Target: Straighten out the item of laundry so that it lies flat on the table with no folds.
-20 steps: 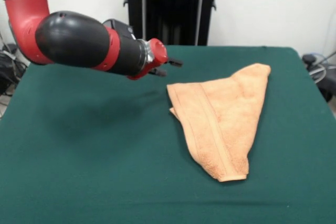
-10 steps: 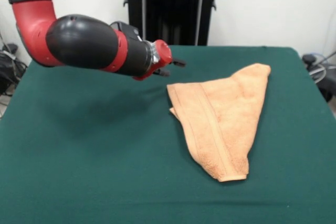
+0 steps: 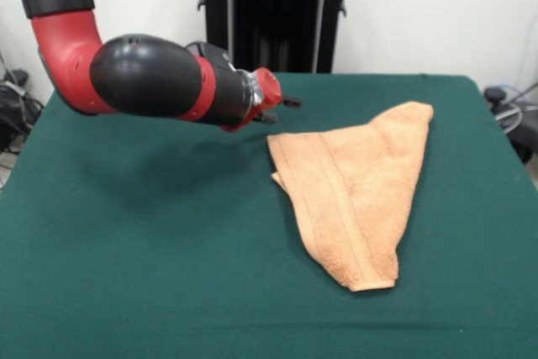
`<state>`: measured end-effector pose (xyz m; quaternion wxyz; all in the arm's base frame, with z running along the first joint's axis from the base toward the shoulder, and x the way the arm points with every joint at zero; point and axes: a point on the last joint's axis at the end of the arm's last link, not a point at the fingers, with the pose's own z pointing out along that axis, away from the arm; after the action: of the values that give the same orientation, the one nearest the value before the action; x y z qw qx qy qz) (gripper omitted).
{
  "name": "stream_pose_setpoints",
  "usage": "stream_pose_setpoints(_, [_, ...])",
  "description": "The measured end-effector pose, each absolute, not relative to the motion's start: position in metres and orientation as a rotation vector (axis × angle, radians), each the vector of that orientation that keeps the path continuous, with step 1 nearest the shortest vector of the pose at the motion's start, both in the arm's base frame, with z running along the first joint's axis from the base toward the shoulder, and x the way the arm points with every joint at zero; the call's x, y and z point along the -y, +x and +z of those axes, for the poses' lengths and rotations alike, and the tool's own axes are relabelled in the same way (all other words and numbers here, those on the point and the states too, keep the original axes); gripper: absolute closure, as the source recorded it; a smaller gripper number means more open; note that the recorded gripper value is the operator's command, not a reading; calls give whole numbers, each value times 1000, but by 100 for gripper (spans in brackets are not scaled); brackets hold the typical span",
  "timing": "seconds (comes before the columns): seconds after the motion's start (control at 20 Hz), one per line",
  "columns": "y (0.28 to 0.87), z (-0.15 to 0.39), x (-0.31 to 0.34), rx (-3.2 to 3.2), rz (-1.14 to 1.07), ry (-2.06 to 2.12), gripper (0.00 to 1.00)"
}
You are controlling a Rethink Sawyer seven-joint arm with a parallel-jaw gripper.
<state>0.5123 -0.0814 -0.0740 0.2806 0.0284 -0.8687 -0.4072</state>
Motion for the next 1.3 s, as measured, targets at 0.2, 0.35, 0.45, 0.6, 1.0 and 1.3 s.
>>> stream_pose_setpoints(0.2, [510,-80,79,2324,-1092,85,0])
stream_pose_setpoints(0.35, [508,-83,77,2326,-1084,100,0])
stream_pose_setpoints(0.45, [508,-86,77,2330,-1077,113,0])
stream_pose_setpoints(0.6, [511,-87,76,2340,-1071,129,0])
stream_pose_setpoints(1.0, [521,-89,76,2374,-1048,173,0])
stream_pose_setpoints(1.3, [522,-87,73,2387,-1028,219,0])
